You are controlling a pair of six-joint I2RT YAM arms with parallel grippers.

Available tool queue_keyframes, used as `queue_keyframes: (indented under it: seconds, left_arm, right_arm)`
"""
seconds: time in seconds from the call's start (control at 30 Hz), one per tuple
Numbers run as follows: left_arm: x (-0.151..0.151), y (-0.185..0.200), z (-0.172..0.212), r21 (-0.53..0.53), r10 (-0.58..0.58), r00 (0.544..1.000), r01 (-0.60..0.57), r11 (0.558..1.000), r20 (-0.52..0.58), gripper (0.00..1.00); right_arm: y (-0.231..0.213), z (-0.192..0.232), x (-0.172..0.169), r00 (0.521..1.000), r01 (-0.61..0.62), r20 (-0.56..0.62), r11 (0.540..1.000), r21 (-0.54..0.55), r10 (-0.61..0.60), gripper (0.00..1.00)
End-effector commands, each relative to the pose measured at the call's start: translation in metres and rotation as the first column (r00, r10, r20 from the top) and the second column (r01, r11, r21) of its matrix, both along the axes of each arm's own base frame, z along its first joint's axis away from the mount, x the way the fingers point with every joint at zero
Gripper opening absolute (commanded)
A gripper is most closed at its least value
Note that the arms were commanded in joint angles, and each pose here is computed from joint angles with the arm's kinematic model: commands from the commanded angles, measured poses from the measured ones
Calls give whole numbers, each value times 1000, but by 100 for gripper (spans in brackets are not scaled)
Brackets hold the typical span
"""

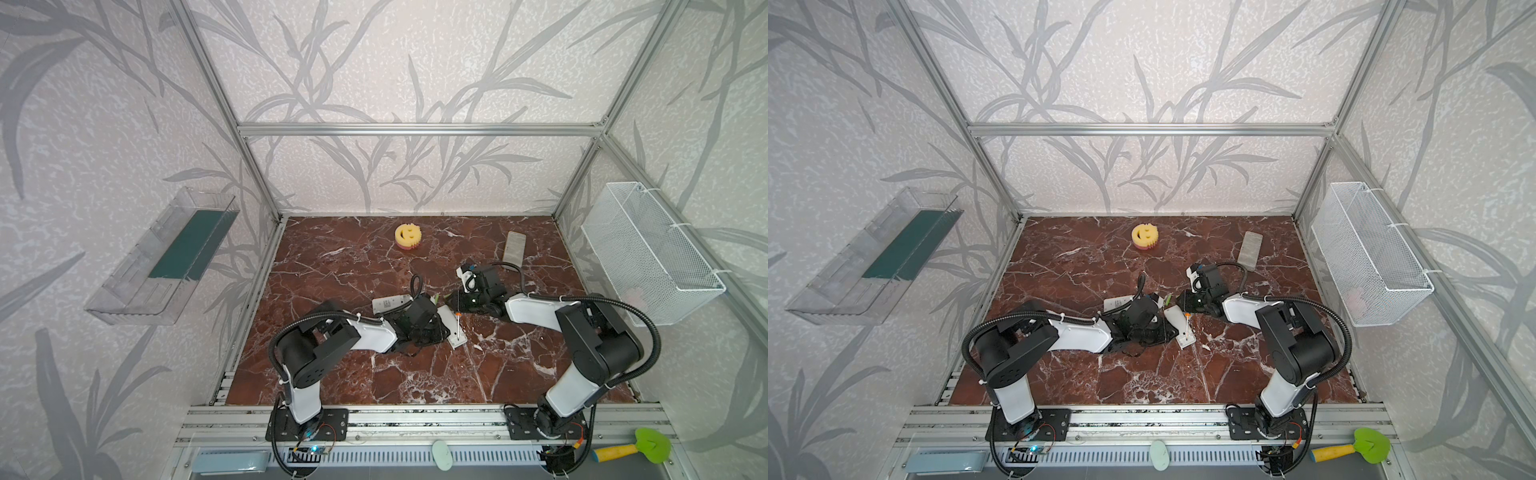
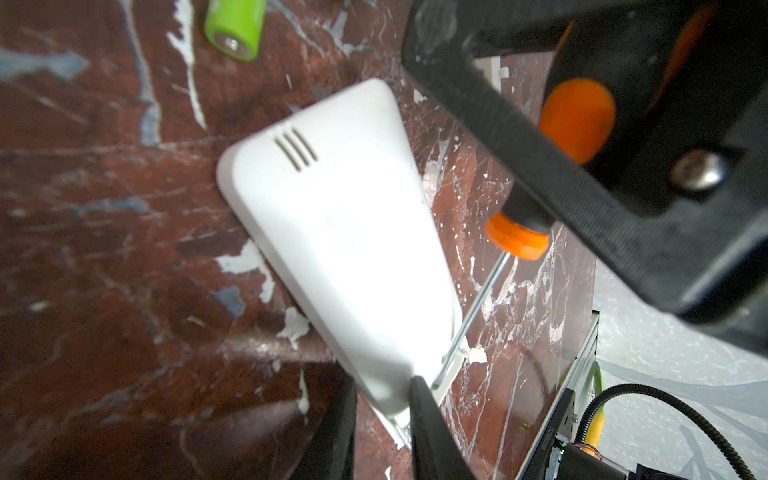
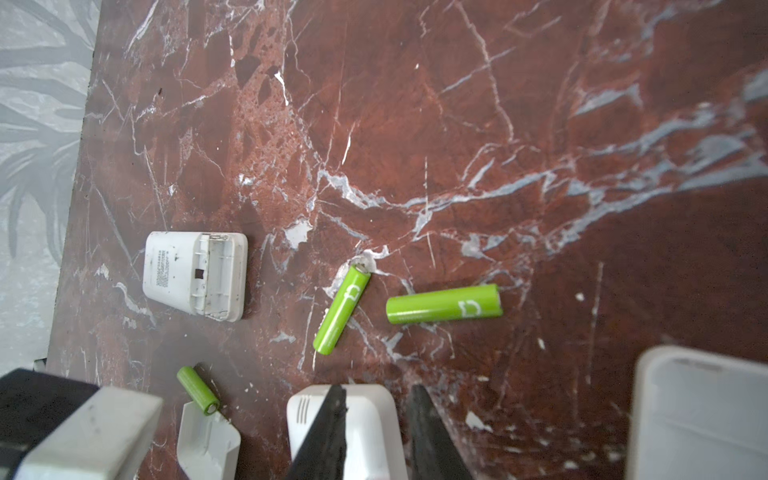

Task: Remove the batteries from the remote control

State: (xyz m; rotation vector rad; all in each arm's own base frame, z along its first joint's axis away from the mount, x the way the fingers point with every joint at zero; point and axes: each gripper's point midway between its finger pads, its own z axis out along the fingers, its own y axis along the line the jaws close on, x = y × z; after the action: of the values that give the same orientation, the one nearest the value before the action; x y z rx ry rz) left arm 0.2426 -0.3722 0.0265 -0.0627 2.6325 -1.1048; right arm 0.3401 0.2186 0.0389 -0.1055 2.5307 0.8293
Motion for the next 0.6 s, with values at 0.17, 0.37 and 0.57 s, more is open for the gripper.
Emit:
queue_keyframes:
  seconds: [0.17, 0.37, 0.57]
  left_arm:
    - [-1, 17, -23, 83, 36, 999, -33, 996, -35, 25]
    - [2, 17, -20, 83, 32, 999, -29, 996, -29, 25]
    - [4, 16, -12, 83, 16, 1000, -15, 996, -13, 25]
  right_arm:
    - [0, 43, 13, 993, -9, 119, 1000, -3, 10, 0]
    - [-19, 74, 19, 974, 13, 224, 993, -120, 14, 0]
    - [-50, 78, 18, 964, 77, 267, 957, -280, 1, 0]
